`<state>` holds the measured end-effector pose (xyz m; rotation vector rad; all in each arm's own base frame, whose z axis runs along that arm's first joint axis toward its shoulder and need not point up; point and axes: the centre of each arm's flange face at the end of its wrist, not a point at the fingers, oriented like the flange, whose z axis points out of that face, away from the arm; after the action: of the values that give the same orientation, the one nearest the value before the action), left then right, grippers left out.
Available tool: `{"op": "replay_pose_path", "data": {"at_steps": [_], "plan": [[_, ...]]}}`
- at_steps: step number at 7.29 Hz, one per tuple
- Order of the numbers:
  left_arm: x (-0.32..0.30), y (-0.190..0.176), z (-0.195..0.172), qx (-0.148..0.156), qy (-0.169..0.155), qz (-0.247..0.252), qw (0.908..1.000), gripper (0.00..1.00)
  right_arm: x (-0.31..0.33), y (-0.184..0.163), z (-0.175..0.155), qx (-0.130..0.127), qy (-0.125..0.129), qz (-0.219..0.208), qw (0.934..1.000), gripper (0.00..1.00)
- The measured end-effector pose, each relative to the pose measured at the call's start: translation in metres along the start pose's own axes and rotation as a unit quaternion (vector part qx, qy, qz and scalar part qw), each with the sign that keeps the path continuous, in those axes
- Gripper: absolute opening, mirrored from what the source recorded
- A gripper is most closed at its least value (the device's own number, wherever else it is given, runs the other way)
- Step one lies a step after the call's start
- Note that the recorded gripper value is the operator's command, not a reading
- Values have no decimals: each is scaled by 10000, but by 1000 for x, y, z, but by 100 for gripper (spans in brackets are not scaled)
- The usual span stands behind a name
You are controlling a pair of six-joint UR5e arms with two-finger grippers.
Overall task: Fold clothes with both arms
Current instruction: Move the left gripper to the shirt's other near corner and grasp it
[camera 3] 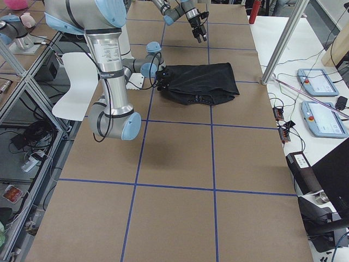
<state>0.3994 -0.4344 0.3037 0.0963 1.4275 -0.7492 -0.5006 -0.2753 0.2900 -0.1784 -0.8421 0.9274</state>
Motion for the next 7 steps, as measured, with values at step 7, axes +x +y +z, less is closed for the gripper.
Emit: {"op": "replay_pose_path", "data": {"at_steps": [7], "plan": [[-91, 200, 13, -498, -741, -764, 9931, 79, -2, 4, -3, -84, 14, -1, 10000, 0]]}}
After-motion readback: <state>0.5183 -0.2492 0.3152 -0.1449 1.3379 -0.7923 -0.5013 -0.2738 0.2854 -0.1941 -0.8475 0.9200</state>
